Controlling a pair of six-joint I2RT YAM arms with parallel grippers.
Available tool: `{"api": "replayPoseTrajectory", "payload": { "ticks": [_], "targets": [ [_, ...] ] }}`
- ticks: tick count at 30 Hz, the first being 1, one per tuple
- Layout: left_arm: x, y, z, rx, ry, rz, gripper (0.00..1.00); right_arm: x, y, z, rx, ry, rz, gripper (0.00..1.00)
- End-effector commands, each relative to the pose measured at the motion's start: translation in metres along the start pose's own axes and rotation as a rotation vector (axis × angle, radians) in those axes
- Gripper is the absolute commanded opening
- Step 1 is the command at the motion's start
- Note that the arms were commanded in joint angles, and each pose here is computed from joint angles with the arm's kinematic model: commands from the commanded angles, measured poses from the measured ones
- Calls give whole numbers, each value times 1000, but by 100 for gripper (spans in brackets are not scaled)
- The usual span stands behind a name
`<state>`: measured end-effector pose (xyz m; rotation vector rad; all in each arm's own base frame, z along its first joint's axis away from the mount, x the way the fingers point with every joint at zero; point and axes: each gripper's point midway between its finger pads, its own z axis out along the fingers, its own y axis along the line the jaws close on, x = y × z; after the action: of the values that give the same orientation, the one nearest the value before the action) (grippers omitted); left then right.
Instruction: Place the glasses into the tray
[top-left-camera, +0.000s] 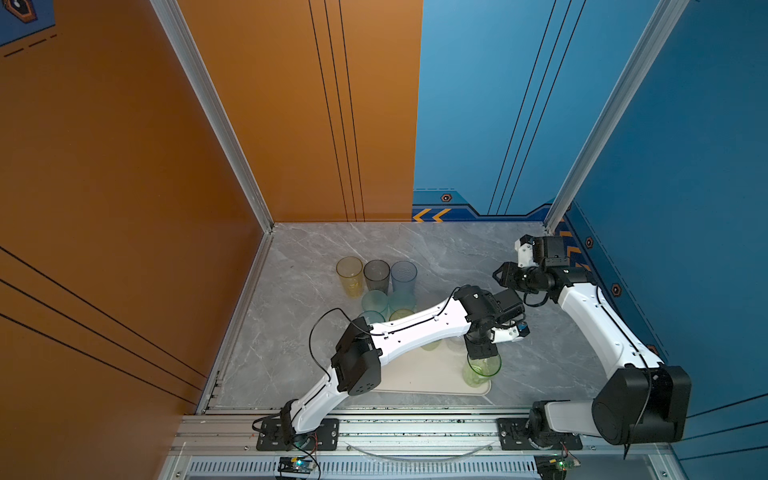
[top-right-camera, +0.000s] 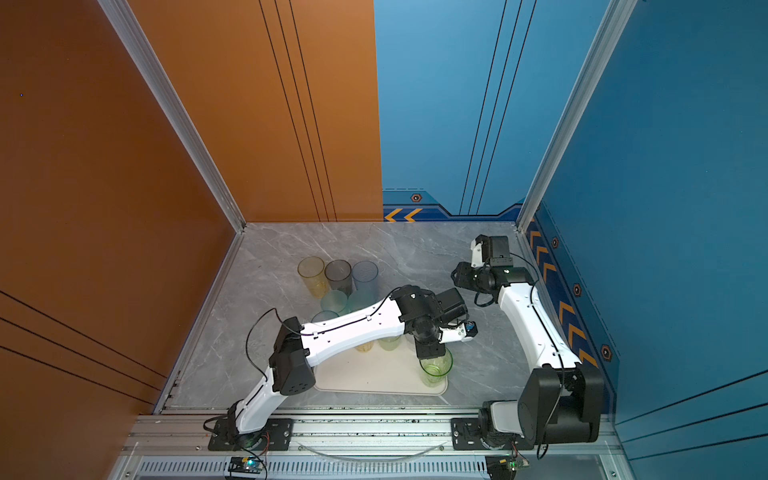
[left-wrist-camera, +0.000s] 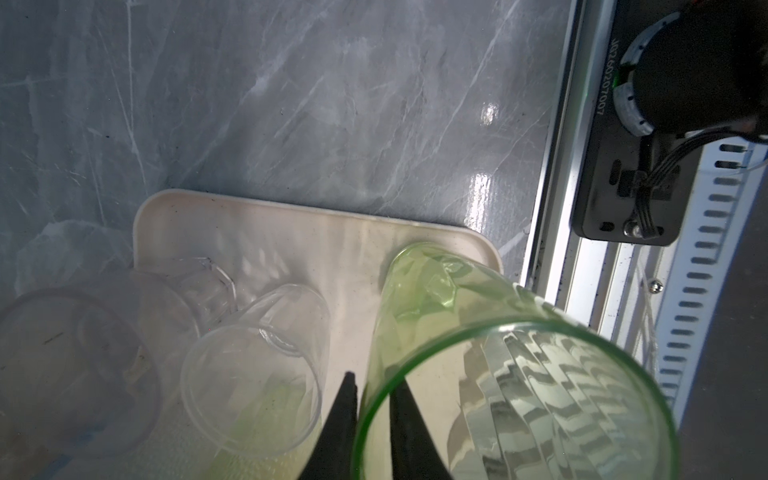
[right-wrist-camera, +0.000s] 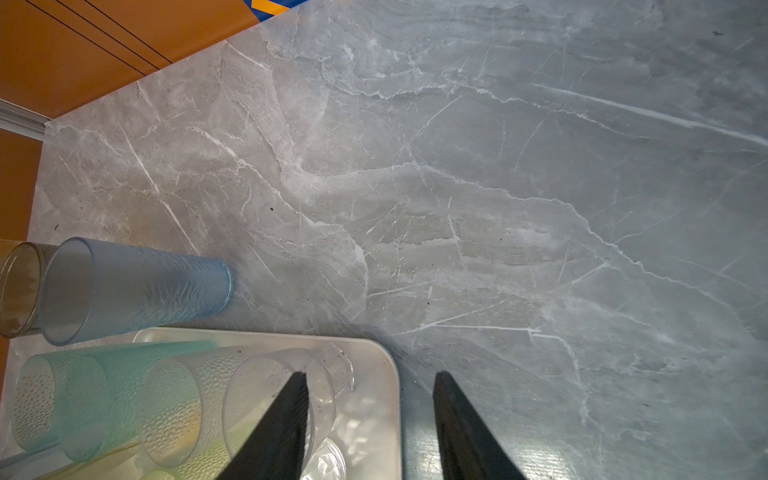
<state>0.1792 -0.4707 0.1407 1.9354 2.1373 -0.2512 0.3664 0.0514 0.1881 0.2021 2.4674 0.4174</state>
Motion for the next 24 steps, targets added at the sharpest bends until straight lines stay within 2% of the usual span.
{"api": "replayPoseTrajectory", "payload": {
  "ticks": [1, 7, 24],
  "targets": [
    [1, -1, -1, -2, 15, 14, 19, 3, -1, 4, -11, 10, 3, 48],
    [1, 1, -6, -18, 9, 9, 22, 3, -1, 4, -14, 11, 3, 48],
    [-4, 5, -32, -16, -52, -15, 23, 2, 2, 3, -25, 8, 3, 48]
  ]
}}
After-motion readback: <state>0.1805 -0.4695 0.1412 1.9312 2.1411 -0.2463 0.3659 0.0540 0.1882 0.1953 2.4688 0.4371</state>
